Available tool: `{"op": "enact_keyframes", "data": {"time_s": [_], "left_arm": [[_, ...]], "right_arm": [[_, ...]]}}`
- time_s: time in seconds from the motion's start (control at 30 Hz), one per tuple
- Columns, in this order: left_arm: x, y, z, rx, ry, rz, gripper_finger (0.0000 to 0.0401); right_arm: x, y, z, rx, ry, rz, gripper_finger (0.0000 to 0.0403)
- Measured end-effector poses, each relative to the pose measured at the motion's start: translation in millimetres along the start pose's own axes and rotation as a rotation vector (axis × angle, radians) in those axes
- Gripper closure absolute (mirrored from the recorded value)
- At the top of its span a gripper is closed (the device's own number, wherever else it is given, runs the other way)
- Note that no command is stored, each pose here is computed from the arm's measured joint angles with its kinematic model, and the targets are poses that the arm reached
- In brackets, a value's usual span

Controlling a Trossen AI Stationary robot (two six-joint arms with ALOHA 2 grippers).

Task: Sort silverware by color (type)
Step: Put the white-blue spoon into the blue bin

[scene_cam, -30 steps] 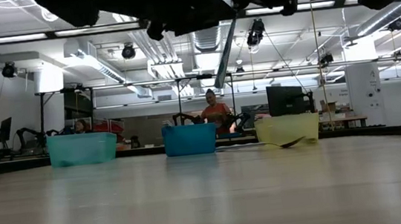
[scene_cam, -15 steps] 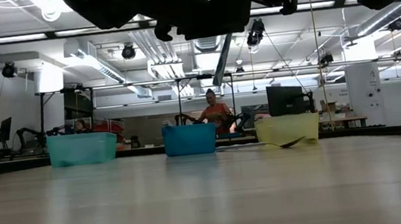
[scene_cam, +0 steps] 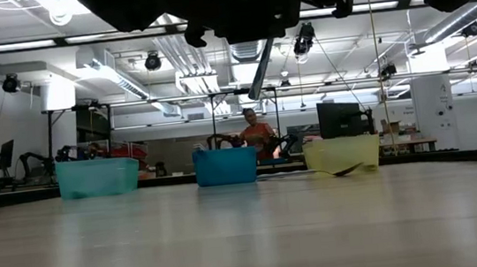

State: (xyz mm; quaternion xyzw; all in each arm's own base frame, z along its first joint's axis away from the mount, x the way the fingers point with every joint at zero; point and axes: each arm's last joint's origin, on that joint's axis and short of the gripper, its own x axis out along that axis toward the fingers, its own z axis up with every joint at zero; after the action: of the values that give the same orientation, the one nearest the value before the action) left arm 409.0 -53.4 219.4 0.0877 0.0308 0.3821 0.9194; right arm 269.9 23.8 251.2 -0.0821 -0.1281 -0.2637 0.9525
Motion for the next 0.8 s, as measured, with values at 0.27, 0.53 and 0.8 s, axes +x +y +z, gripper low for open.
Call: {"op": "enact_keyframes", "data": {"time_s": [0.27,0.53,0.8], "left_arm": [[0.0,0.0,-0.1,-0.034,0.001,0.001,0.0392],[0.4,1.4,0.0,-0.09,0.002,0.029,0.0393],[1.1,6.1,3.4,-0.053,0.025,0.024,0.0393]], "right_arm": [[0.1,0.0,-0.7,-0.002,0.007,0.0,0.039],[0.0,-0.4,-0.9,0.021,0.013,-0.01,0.0324],[-4.5,-7.1,7.9,-0.076,0.067,-0.159,0.0248]]}}
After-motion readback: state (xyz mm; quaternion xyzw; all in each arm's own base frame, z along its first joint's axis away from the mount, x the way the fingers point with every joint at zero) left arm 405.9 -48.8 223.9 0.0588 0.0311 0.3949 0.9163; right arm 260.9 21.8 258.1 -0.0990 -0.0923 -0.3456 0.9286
